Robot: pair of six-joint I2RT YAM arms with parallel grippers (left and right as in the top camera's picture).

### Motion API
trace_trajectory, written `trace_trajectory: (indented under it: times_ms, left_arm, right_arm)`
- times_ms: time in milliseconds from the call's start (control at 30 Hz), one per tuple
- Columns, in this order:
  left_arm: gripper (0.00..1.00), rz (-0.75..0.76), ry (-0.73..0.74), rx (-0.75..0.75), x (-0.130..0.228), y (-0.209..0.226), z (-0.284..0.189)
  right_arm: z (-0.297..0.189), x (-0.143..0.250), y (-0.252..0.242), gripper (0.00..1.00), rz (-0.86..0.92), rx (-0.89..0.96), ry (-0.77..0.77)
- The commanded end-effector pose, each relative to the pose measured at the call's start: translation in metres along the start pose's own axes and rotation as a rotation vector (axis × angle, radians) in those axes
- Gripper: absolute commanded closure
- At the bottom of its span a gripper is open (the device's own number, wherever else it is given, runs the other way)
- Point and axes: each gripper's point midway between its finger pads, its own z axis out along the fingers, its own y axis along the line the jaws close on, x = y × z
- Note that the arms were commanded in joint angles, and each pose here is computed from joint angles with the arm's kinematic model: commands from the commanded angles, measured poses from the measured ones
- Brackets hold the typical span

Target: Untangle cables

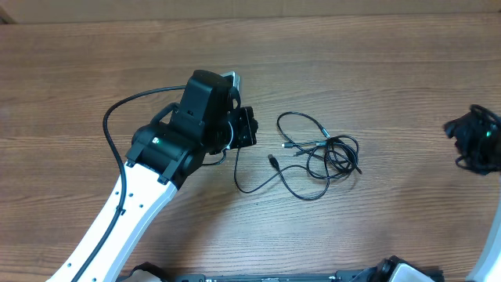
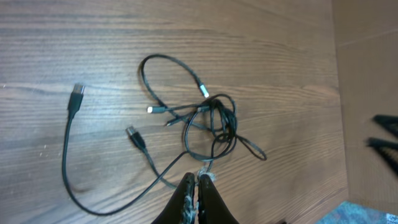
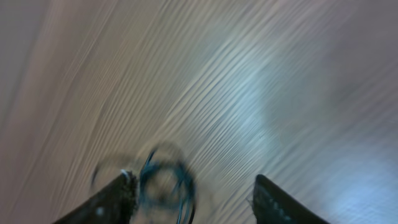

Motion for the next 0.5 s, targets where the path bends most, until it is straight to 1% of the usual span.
trace_trajectory:
  times_ms: [0,100,300,333,367,433,467]
  left_arm:
    - [0.96,0.026,-0.027,0.034,-0.009,-0.009,-0.003]
    - [0.95,0.032,-0.044,0.046,-0.013,-0.012,-0.003]
    - [0.94,0.033,-0.051,0.044,-0.015,-0.012,-0.003]
    - [0.94,0.033,-0.052,0.044,-0.015,-0.012,-0.003]
    - [0.93,0.033,-0.052,0.043,-0.015,-0.012,-0.003]
    - [0.93,0.033,-0.052,0.043,-0.015,-0.012,-0.003]
    - [0.92,0.033,-0.051,0.043,-0.015,-0.012,-0.003]
  right_arm:
    - [0.000,0.040,0.048,0.34,-0.276,-0.421,0.134]
    - [0.017,0.058,0.039,0.27,-0.258,-0.422,0.191]
    - [0.050,0.103,0.041,0.25,-0.302,-0.451,0.305]
    - [0.055,0.109,0.043,0.23,-0.318,-0.456,0.314]
    - [0.099,0.103,0.027,0.12,-0.187,-0.230,0.247]
    - [0.107,0.097,0.023,0.09,-0.159,-0.183,0.213]
    - [0.113,0.093,0.025,0.09,-0.159,-0.172,0.191]
